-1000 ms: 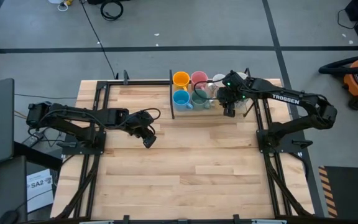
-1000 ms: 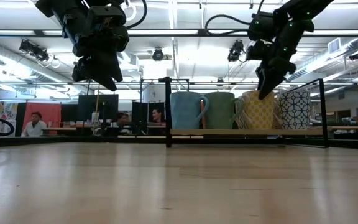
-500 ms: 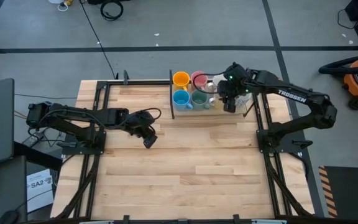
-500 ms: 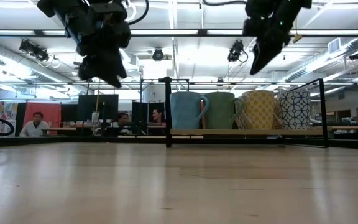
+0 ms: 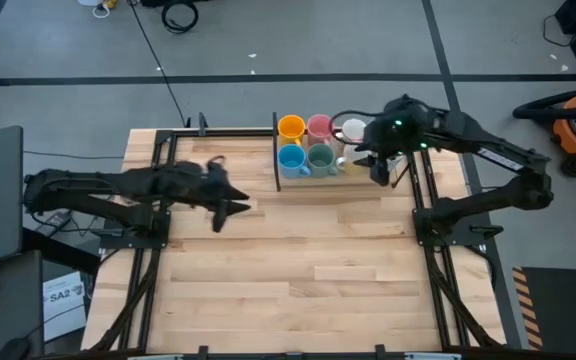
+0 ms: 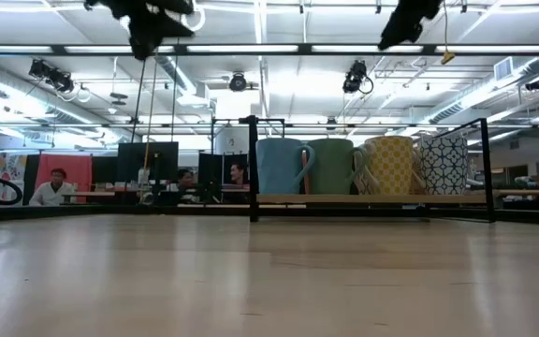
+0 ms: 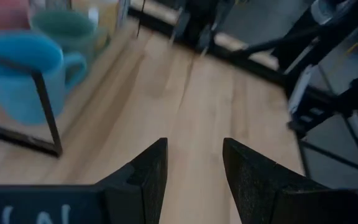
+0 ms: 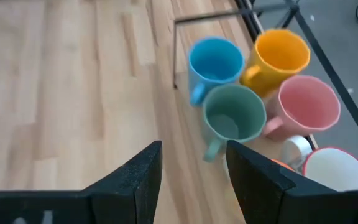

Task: Place coffee mugs
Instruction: Return to Home Position

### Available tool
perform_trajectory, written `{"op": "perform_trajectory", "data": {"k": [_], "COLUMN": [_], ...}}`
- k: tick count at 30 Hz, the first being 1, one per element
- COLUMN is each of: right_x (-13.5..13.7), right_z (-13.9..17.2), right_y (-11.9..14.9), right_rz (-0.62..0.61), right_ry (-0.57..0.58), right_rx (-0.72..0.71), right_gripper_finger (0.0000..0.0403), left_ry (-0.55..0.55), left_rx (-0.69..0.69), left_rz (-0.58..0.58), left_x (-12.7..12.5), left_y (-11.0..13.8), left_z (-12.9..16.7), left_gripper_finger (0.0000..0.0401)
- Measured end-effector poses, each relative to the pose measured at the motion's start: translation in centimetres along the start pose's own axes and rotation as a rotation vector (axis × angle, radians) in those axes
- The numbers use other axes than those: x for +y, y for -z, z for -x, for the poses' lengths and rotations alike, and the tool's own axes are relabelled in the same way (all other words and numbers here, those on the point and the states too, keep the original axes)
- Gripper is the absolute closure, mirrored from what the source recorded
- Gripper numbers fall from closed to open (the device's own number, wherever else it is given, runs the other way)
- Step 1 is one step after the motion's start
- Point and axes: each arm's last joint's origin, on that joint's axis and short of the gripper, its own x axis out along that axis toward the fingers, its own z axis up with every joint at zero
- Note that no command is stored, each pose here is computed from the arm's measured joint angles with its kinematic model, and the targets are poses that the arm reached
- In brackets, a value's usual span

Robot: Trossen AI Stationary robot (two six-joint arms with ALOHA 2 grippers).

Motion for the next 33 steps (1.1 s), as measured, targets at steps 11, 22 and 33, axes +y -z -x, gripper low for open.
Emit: {"op": "perform_trajectory", "data": {"k": [11,22,33], "right_x": [2.8,3.6,4.0], "right_z": [6.7,7.2,3.8], "right_y": [2.8,9.4,14.8], "right_rz": [-0.062,-0.159,-0.172], "right_ry": [-0.061,-0.036,-0.105], "right_rx": [-0.188,-0.292,-0.431], "right_gripper_finger": [0.0218,0.0218,0.0218], "left_ry": [-0.105,-0.066,-0.082], "left_rx": [-0.122,-0.127,-0.144], "left_rz": [-0.153,-0.291,-0.313], "left_x": [-0.5,-1.3,-1.7], "left_y": [1.6,3.0,3.2], "left_z": [9.6,11.8,12.1], "left_gripper_finger": [0.0241,0.0241,0.0241]}}
